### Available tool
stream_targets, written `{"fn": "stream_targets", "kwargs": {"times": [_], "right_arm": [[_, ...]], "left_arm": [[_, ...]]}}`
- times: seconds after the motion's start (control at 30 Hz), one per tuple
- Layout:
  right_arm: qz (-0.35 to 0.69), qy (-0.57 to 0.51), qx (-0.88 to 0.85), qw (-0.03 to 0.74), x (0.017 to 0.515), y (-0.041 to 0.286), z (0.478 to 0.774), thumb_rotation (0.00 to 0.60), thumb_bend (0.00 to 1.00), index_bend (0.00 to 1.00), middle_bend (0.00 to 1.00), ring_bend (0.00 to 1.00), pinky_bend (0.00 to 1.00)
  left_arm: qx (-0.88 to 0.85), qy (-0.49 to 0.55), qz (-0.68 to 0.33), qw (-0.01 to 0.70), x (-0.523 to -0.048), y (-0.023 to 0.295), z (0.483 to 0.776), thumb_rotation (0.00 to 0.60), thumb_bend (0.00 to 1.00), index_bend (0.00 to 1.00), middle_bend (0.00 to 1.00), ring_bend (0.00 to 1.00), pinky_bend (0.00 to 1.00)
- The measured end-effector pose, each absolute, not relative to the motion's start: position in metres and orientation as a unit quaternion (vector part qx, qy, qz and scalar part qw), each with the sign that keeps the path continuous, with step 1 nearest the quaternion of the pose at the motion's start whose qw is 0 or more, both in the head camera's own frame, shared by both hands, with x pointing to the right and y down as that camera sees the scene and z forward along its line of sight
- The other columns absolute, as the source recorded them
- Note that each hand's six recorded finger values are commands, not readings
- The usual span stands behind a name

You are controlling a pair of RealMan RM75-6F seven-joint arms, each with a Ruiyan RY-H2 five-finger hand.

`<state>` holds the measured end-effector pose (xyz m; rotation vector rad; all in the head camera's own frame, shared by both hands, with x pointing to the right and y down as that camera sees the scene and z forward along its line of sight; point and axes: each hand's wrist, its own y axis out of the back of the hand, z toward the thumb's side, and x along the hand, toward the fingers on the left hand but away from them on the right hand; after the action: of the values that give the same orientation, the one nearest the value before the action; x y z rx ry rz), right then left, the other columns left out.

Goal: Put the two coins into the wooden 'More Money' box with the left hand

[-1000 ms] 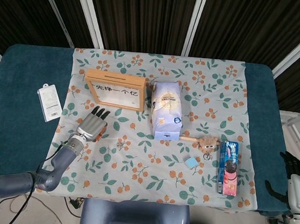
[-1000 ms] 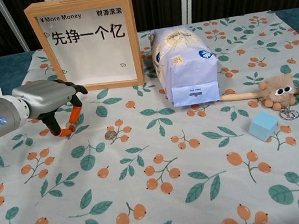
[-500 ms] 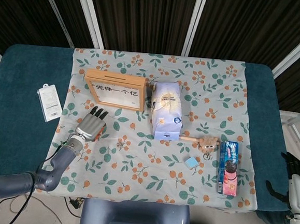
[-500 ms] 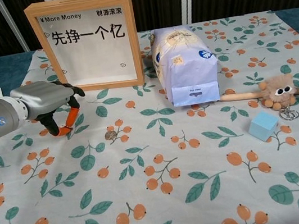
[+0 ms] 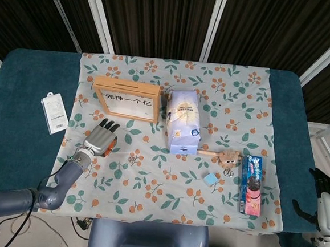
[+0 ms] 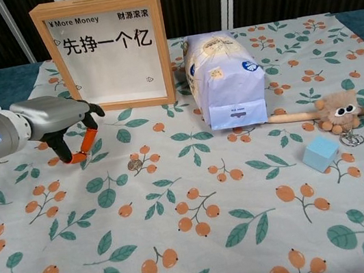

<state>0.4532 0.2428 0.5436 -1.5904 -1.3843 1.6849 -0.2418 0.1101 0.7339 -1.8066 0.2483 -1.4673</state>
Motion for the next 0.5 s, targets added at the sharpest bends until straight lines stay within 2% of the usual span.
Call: {"fn": "stream_targets", "kwargs": {"times": [0.3, 0.5], "right_arm": [[0.609, -0.502, -0.574, 0.22, 0.453, 0.243, 0.543, 0.6, 0.37, 0.12, 0.08, 0.06, 0.0], [0.61, -0.501, -0.572, 0.222, 0.452, 0.243, 0.542, 0.6, 0.37, 0.12, 0.08, 0.06, 0.0]], "left_arm": [[-0.723, 0.104, -0.552, 0.402, -0.242, 0.109, 0.671, 0.6, 0.59, 0.61, 0.07, 0.0, 0.0], [-0.723, 0.113, -0.551, 0.401, -0.252, 0.097, 0.622, 0.6, 0.59, 0.61, 0.08, 0.0, 0.0]]}}
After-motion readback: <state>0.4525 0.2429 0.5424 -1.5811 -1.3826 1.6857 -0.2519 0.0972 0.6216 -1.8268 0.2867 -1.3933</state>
